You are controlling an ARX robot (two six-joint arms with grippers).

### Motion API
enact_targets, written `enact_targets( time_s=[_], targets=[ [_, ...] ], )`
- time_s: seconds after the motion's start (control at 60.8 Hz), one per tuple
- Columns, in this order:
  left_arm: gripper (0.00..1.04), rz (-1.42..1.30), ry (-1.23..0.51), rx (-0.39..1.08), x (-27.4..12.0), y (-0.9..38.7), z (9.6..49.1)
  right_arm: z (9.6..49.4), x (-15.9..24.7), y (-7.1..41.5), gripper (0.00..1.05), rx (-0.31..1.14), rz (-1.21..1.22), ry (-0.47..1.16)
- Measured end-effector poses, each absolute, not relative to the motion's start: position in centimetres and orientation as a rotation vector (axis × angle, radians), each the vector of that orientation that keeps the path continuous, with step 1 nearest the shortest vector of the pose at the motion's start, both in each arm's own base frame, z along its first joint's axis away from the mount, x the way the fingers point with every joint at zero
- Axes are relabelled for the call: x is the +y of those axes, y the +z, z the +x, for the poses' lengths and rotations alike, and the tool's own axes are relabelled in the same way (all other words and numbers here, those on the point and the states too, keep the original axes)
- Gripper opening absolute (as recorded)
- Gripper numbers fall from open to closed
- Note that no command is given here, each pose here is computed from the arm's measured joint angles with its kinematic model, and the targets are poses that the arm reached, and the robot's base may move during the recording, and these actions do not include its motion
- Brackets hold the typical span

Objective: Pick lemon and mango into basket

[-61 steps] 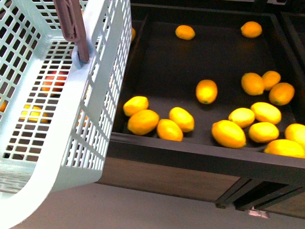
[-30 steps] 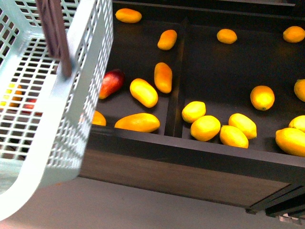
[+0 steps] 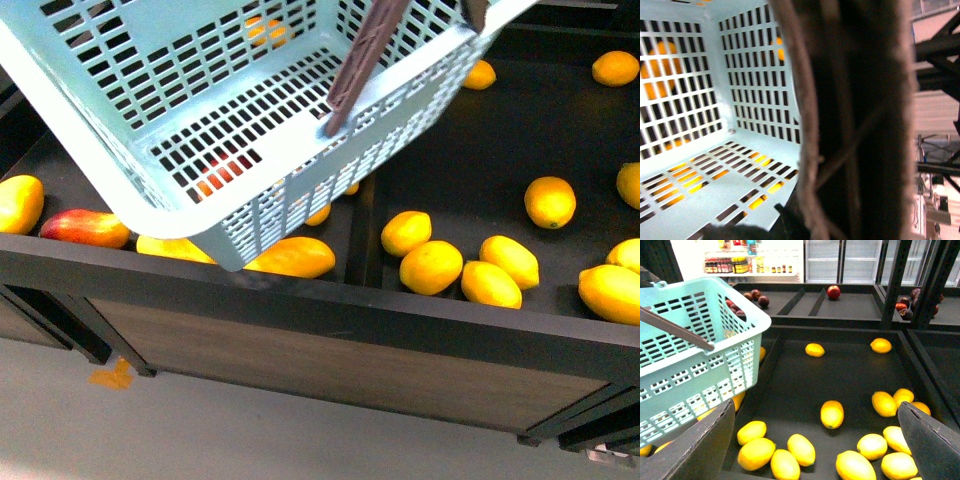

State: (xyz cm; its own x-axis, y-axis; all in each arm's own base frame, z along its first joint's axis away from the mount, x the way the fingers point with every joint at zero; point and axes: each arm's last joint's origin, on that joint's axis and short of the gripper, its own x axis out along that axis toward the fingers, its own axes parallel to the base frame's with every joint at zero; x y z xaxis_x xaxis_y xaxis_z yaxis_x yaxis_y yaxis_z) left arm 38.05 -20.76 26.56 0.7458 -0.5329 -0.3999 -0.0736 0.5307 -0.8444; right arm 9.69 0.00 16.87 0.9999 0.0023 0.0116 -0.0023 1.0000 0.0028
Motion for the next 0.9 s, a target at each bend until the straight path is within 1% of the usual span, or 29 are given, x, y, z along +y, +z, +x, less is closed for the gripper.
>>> enact_targets(
  time_s=[0.099, 0.247, 0.608, 0.641, 0.658, 0.674, 0.691, 0.707, 0.723, 0.756, 0.822, 0.904],
  targets=[
    [0.05, -0.908, -0.343, 0.753, -22.7, 26.6, 37.2, 9.7, 0.0, 16.9, 0.96, -0.012, 0.003, 0.002],
    [0.05, -0.823, -0.402, 0.795, -24.4, 26.3, 35.9, 9.7, 0.0, 16.9, 0.96, -0.012, 0.003, 0.002],
    [0.05, -0.804, -0.412, 0.792, -24.8, 26.3, 35.7, 9.7, 0.0, 16.9, 0.96, -0.007, 0.007, -0.002],
    [0.05, -0.804, -0.409, 0.791, -24.7, 26.3, 35.7, 9.7, -0.1, 16.8, 0.96, 0.072, 0.041, -0.032],
    [0.05, -0.804, -0.409, 0.791, -24.7, 26.3, 35.7, 9.8, -0.1, 16.8, 0.96, 0.159, 0.060, -0.060],
    [0.05, -0.802, -0.408, 0.789, -24.7, 26.3, 35.8, 9.8, -0.2, 16.8, 0.96, 0.204, 0.083, -0.080],
    [0.05, -0.802, -0.407, 0.789, -24.6, 26.3, 35.8, 9.9, -0.4, 16.9, 0.96, 0.293, 0.104, -0.113],
    [0.05, -0.802, -0.406, 0.788, -24.6, 26.3, 35.8, 10.0, -0.4, 16.8, 0.96, 0.338, 0.126, -0.129],
    [0.05, -0.803, -0.406, 0.788, -24.6, 26.3, 35.8, 10.2, -0.6, 16.8, 0.96, 0.419, 0.152, -0.154],
    [0.05, -0.802, -0.406, 0.787, -24.6, 26.3, 35.8, 10.6, -0.9, 16.5, 0.96, 0.501, 0.180, -0.183],
    [0.05, -0.798, -0.410, 0.788, -24.6, 26.3, 35.8, 11.6, -1.7, 15.8, 0.96, 0.576, 0.219, -0.236],
    [0.05, -0.800, -0.414, 0.791, -24.7, 26.3, 35.8, 13.3, -2.9, 15.7, 0.96, 0.582, 0.248, -0.283]
  ],
)
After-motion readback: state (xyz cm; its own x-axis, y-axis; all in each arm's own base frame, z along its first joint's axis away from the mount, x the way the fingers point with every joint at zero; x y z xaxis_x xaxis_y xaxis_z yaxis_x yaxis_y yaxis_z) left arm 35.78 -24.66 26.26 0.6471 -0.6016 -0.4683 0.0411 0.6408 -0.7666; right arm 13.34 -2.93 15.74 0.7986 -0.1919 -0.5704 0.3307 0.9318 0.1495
